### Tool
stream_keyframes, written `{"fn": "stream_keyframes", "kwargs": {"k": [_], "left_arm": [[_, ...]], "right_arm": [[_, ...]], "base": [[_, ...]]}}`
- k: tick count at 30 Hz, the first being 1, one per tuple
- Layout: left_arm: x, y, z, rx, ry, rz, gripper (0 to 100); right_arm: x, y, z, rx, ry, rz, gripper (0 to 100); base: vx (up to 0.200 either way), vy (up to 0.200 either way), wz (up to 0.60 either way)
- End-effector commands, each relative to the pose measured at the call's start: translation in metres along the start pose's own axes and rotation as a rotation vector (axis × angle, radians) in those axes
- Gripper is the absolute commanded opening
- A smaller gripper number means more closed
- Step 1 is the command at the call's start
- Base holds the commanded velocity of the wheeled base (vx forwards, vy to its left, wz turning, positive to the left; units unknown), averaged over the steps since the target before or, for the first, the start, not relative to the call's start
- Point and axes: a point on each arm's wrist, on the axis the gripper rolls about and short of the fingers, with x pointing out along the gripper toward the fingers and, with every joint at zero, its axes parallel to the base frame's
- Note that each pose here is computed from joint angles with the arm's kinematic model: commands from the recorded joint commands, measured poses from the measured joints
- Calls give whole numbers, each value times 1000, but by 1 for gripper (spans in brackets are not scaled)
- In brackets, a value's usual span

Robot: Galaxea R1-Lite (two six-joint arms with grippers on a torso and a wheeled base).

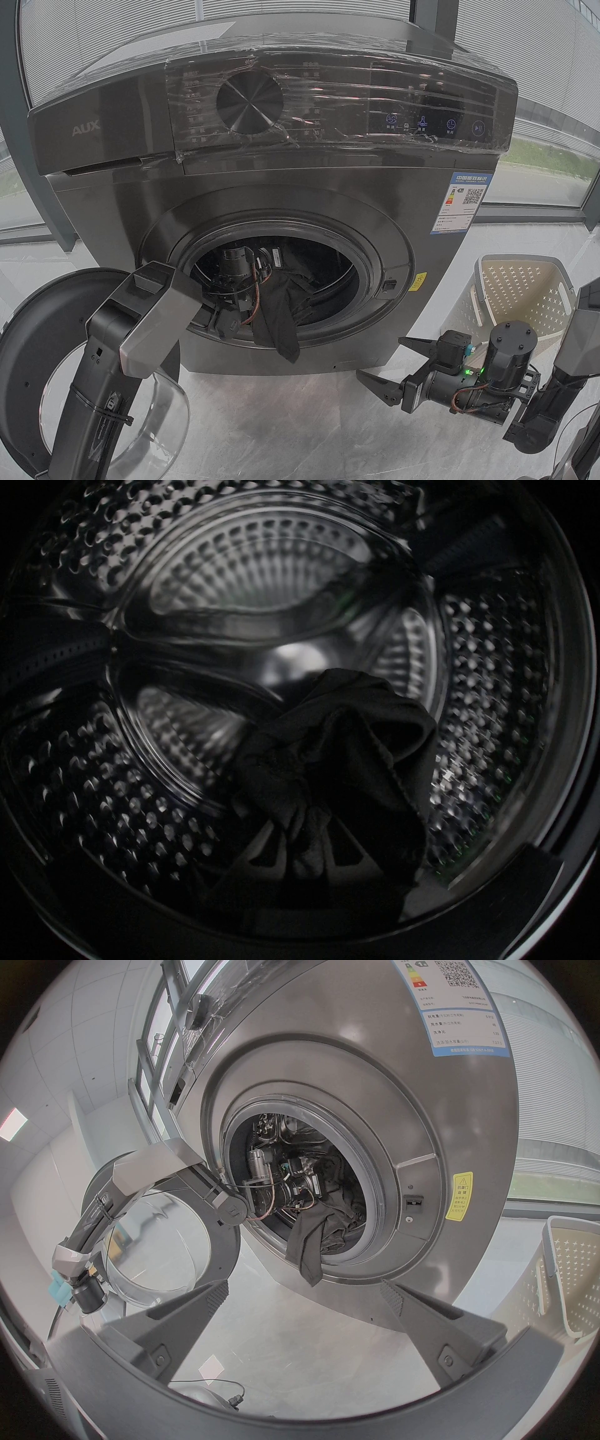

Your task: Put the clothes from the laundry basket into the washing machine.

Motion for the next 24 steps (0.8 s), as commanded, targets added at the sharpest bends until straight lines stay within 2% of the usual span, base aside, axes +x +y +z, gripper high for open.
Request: {"fn": "stream_keyframes", "kwargs": {"k": [1,5,8,13,16,17,24], "left_arm": [[1,6,-1,-4,3,16,100],[-9,-1,-11,3,48,1,100],[-23,-12,-12,14,94,-36,100],[-41,-21,-20,31,181,-103,100],[-45,-21,-26,48,210,-106,100],[-46,-19,-32,60,230,-103,100],[-45,-13,-59,101,284,-94,100]], "right_arm": [[0,0,0,0,-1,1,100],[0,-1,-1,1,0,-4,100],[0,-1,-1,1,0,-4,100],[0,0,-1,0,2,0,100],[0,0,-1,0,2,2,100],[0,0,-1,0,4,2,100],[0,1,-1,1,0,5,100]], "base": [[0,0,0],[0,0,0],[0,0,0],[0,0,0],[0,0,0],[0,0,0],[0,0,0]]}}
